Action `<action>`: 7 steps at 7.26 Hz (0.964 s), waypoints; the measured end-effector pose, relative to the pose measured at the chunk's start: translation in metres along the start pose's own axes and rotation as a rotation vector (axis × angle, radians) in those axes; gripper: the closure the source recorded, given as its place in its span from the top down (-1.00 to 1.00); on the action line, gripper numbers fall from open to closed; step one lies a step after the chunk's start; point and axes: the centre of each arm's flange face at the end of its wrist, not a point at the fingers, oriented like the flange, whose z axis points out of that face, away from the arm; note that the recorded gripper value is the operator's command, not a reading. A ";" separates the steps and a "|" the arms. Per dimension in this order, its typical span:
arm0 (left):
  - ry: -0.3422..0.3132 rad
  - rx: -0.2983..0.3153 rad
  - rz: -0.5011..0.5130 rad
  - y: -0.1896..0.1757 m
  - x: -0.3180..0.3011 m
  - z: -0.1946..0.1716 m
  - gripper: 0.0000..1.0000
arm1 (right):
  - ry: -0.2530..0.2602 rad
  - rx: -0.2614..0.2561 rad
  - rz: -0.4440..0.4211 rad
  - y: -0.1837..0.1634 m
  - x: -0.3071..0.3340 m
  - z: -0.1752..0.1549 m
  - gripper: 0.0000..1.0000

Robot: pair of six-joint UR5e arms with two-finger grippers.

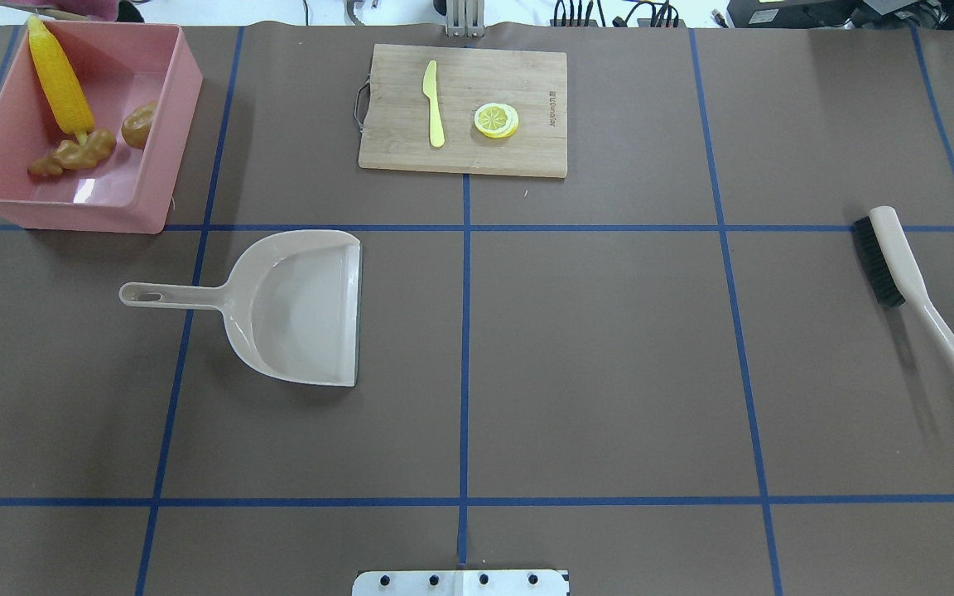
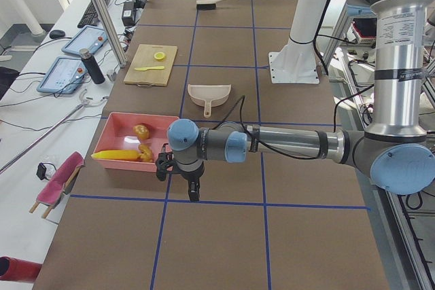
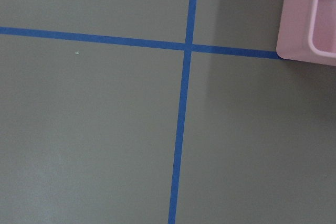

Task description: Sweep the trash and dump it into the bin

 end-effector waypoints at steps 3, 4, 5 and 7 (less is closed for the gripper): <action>0.006 0.034 0.010 -0.007 -0.004 0.000 0.96 | -0.001 -0.001 0.000 0.000 0.000 0.000 1.00; 0.009 0.041 0.009 -0.008 -0.004 -0.004 0.96 | -0.004 -0.001 -0.001 -0.001 0.000 0.000 1.00; 0.010 0.048 0.005 -0.007 -0.004 -0.008 0.96 | -0.009 -0.001 -0.002 -0.001 -0.001 0.000 1.00; 0.010 0.053 -0.007 -0.003 -0.008 -0.013 0.96 | -0.012 -0.001 -0.003 -0.002 -0.002 -0.001 1.00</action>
